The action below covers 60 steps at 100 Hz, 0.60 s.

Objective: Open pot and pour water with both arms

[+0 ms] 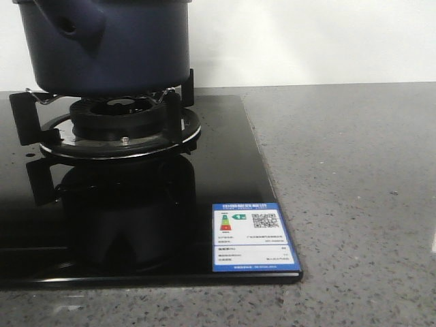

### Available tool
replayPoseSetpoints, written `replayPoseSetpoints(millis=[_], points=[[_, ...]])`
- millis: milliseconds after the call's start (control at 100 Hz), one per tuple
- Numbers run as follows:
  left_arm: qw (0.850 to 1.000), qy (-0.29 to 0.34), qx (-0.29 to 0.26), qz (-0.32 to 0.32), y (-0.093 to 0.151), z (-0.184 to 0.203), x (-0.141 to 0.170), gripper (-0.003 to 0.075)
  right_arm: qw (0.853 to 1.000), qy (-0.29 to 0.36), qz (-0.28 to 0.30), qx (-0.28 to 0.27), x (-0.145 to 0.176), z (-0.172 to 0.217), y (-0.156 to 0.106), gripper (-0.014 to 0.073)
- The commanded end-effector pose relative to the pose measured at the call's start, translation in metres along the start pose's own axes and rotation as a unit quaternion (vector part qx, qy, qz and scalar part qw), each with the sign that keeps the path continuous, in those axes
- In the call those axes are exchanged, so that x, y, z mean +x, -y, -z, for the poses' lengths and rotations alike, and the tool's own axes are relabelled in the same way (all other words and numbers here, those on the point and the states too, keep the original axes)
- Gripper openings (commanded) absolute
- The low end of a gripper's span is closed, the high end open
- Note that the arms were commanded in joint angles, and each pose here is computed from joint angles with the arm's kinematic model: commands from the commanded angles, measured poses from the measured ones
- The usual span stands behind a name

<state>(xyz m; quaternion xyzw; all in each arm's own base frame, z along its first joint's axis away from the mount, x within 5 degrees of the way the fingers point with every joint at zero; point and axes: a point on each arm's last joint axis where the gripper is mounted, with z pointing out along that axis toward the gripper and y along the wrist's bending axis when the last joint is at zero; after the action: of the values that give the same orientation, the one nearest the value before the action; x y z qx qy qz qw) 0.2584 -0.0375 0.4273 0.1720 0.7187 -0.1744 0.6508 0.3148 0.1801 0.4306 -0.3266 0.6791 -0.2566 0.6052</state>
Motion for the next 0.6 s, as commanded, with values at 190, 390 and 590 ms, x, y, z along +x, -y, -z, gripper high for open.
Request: replayPoseSetpoints(millis=[190, 390, 590], points=[[0.999, 0.049, 0.002, 0.016, 0.006, 0.012, -0.022, 0.036, 0.959, 0.016, -0.281, 0.006, 0.065, 0.049, 0.082, 0.0392], [0.999, 0.049, 0.011, 0.021, 0.007, 0.012, -0.022, 0.036, 0.942, 0.027, -0.334, 0.014, 0.133, 0.076, 0.074, 0.0392], [0.998, 0.049, 0.016, 0.022, 0.008, 0.012, -0.022, 0.036, 0.935, 0.029, -0.353, -0.021, 0.182, 0.083, 0.04, 0.0392]])
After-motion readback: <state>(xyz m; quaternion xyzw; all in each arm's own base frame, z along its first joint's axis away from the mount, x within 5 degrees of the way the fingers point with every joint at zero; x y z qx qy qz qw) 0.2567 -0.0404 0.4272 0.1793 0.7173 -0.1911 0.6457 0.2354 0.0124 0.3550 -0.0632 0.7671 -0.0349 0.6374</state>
